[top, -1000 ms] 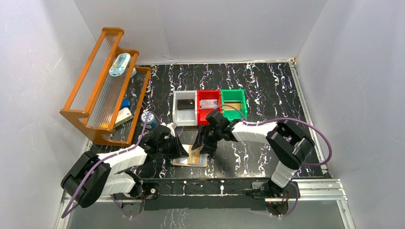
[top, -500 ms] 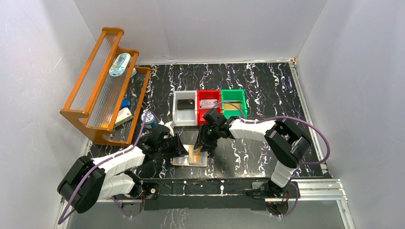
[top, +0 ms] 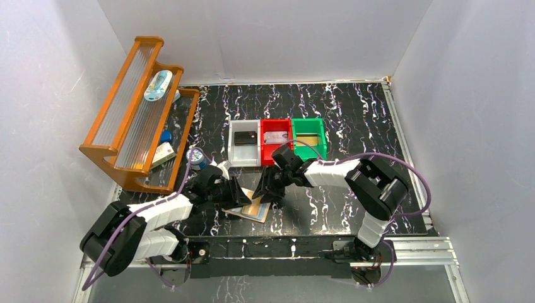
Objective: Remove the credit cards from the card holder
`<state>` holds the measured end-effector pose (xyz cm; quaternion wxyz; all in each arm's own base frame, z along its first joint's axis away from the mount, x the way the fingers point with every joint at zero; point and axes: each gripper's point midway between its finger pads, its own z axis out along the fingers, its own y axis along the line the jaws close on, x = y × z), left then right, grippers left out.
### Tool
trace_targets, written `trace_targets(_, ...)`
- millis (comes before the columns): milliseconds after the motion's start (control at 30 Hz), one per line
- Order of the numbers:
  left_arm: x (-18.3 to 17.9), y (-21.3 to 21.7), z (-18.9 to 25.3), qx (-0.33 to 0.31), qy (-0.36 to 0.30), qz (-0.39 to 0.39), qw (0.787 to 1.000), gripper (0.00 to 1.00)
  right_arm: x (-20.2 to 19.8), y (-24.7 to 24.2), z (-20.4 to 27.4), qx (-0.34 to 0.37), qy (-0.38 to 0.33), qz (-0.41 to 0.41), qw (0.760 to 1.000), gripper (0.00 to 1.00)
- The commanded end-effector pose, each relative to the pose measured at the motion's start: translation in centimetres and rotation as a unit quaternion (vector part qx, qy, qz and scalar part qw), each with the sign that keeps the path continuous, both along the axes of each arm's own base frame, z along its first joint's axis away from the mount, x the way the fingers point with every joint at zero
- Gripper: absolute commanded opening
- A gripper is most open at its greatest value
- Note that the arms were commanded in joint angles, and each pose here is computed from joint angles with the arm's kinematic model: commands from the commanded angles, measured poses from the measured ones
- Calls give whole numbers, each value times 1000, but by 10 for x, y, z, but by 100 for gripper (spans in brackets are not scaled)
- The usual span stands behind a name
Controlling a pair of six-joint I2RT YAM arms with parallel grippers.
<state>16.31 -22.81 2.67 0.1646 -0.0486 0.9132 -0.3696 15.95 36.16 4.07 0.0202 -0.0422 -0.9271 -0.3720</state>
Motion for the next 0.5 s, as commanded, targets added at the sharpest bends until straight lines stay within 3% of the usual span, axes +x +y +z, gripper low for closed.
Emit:
trace_targets(0, -22, -18, 0, -51, 44, -39, 997, 30, -27, -14, -48, -49, 45, 1, 998, 50)
trace_targets(100, -22, -25, 5, -75, 47, -49, 995, 20, -28, -14, -48, -47, 43, 3, 998, 50)
trace_targets(167, -21, -29, 9, -80, 45, -57, 994, 2, -27, -14, -48, -47, 42, 5, 998, 50)
trace_targets(300, -17, -28, 13, -72, 37, -59, 995, 0, -23, -16, -47, -61, 32, 3, 998, 50)
trace_targets(467, -11, -15, 13, -37, 20, -27, 999, 0, -9, -31, -49, -128, -7, -3, 992, 55)
